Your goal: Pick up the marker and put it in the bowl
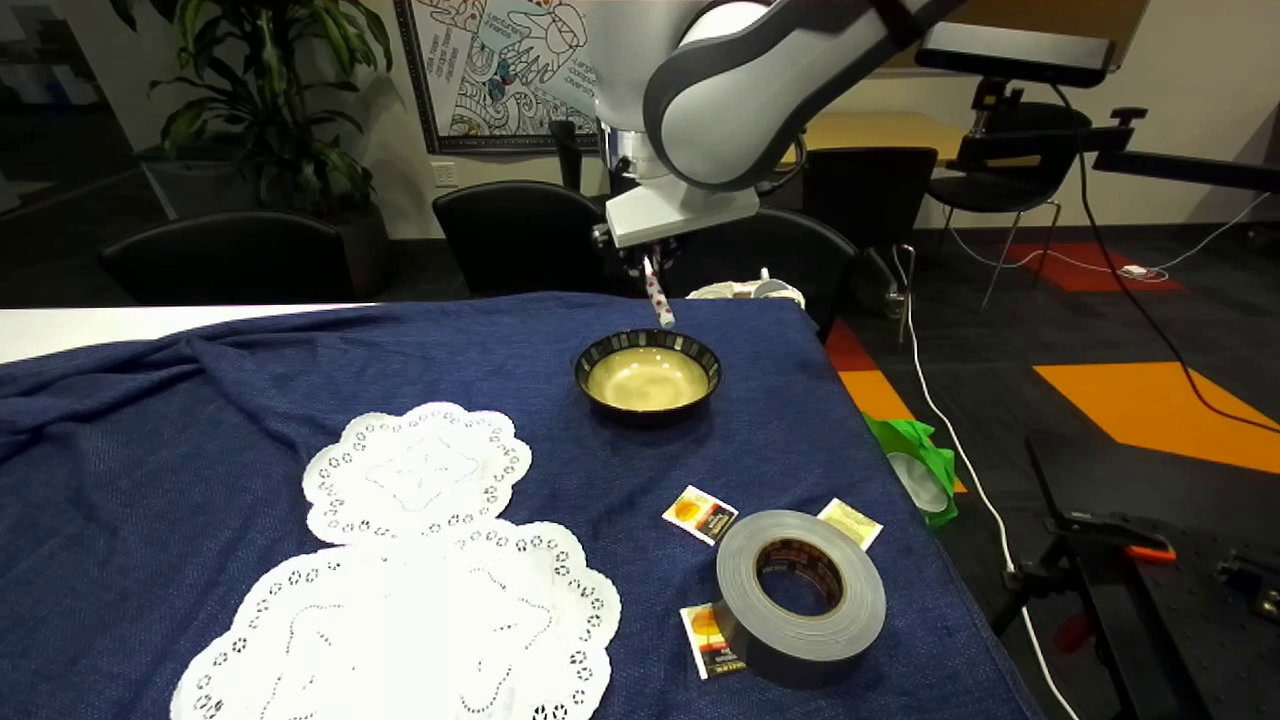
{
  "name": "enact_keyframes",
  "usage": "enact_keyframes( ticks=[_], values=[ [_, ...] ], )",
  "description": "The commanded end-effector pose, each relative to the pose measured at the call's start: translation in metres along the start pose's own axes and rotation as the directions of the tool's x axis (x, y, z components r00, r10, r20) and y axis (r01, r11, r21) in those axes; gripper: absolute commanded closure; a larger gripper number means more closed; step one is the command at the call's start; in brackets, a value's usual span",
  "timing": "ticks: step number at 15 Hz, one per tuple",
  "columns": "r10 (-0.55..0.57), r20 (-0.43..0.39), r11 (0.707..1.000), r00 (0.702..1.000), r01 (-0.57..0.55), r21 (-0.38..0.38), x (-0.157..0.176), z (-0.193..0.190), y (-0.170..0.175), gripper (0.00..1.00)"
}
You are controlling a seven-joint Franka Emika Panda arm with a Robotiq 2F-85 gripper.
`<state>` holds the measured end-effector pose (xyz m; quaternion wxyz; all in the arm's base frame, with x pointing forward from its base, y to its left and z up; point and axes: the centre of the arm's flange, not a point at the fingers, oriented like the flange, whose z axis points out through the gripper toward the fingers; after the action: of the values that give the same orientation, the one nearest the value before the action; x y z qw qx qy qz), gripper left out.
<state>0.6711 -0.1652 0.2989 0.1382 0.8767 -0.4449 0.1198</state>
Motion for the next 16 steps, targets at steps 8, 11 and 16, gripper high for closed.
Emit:
enact_keyframes(
  ticks=[8,11,16],
  values=[
    [-0.105,0.120,0.992,0.987,0.112,-0.056,0.009,0.063,-0.020,0.55],
    [-0.124,0.127,0.990,0.984,0.131,-0.050,0.006,0.063,-0.018,0.41],
    [-0.156,0.072,0.988,0.985,0.156,-0.004,-0.002,0.024,-0.001,0.03]
  ],
)
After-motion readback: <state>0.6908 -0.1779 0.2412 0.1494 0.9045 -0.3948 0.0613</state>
